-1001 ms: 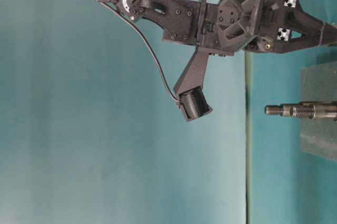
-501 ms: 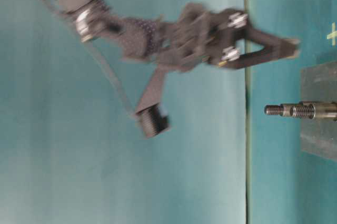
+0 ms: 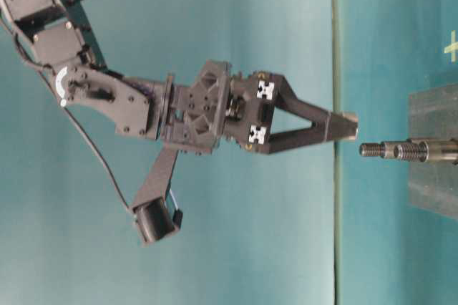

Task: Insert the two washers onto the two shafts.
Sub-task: 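Carry the washer left and align it above the upper shaft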

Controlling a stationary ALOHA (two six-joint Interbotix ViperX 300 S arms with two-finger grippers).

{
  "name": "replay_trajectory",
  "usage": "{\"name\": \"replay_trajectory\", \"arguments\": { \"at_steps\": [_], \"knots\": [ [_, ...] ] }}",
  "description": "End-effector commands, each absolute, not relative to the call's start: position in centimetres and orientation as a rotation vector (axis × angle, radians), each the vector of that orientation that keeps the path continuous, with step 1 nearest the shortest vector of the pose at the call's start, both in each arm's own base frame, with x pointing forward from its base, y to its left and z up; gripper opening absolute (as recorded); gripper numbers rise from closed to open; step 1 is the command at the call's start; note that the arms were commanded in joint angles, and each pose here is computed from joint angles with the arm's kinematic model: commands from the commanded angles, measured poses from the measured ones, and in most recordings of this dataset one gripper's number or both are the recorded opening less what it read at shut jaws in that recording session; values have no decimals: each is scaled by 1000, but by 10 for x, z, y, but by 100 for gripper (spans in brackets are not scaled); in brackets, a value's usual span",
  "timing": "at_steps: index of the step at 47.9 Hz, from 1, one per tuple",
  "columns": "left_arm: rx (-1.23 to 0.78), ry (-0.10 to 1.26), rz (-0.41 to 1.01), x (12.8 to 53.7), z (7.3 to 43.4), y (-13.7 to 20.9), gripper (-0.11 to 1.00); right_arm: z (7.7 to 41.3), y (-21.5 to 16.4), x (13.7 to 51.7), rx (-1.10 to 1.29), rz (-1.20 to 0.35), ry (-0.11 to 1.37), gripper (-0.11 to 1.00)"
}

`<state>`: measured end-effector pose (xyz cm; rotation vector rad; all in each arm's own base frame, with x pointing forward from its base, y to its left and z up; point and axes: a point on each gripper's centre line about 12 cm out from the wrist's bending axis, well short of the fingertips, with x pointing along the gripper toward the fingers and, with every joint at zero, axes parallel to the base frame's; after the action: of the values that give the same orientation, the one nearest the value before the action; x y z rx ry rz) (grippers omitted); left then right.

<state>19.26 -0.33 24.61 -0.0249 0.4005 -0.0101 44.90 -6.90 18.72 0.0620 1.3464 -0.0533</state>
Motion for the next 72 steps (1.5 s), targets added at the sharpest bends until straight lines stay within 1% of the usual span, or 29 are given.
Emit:
{"name": "replay_trajectory", "arguments": {
  "at_steps": [1,26,36,50,57,72],
  "knots": [
    [-27,393,-8,195,249,-3,0,205,-68,455,41,-46,1295,33],
    [-27,394,-8,195,249,-3,0,205,-64,470,26,-32,1280,33],
    [-28,394,-8,195,249,-3,0,200,-63,468,28,-28,1309,33],
    [-28,393,-8,194,249,-3,0,200,-66,469,32,-33,1306,33],
    [-27,396,-8,194,248,-3,0,194,-67,467,39,-34,1338,33],
    [-27,394,-8,195,249,-3,0,197,-69,470,50,-38,1337,34]
  ]
}}
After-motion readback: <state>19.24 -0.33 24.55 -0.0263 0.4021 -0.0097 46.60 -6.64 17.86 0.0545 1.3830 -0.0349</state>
